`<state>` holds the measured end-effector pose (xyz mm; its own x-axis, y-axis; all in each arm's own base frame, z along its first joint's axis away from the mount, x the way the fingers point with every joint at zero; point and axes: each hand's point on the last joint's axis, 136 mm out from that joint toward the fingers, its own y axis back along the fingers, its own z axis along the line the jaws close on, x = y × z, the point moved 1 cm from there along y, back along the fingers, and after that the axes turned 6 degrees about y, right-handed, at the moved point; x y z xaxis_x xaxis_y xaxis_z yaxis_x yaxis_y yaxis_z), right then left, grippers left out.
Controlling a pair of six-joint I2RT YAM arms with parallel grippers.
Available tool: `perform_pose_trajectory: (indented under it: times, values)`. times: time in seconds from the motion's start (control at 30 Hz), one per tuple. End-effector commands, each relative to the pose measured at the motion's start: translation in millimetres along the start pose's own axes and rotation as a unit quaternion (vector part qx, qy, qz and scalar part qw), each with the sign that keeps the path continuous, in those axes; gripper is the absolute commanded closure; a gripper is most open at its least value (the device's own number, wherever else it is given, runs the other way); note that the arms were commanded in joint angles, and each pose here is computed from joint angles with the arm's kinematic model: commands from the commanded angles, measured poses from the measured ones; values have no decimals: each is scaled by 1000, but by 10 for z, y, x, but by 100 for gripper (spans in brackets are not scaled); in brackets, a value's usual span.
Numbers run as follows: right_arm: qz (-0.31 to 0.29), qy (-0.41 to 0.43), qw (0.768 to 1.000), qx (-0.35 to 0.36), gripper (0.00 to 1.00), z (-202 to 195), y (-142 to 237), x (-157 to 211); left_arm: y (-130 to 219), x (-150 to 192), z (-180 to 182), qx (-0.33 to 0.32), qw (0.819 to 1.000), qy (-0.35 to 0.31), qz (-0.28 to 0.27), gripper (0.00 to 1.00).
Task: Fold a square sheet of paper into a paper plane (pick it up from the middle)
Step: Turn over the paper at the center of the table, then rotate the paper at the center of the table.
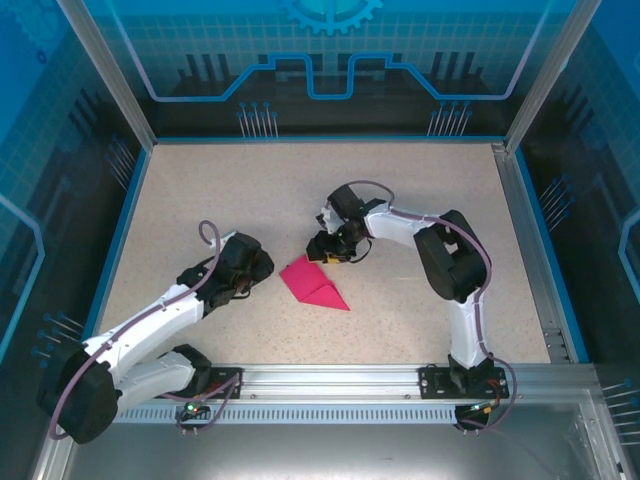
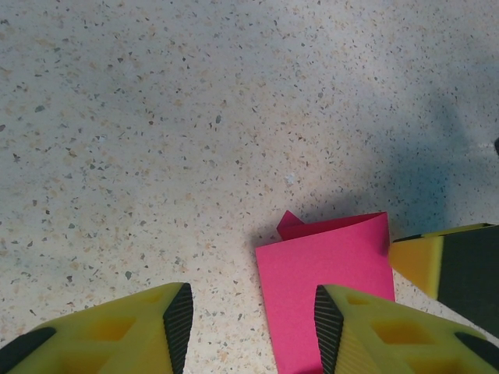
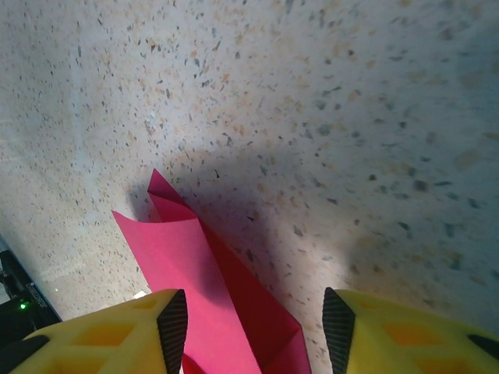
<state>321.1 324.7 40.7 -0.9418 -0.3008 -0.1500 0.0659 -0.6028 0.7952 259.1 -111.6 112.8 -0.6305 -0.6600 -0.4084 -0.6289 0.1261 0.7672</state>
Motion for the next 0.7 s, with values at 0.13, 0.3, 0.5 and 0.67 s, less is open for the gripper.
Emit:
perform_pose_trajectory:
  times: [0.13,0.3,0.5,0.67]
  values:
    - [5,1,1000,-14,62,45,-133,-9,28,-46,-59,0,1000,-4,1,51]
    - [-10,-13,1000,-6,75,-37,-45,-27,25,-31,-33,-4,1000,-2,3,51]
    - [-44,-34,998,4,85,-178,164,-14,24,-32,-31,-4,1000,-2,3,51]
    - [-76,-79,994,27,85,-448,317,57,9,-31,-63,-2,1000,-4,6,50]
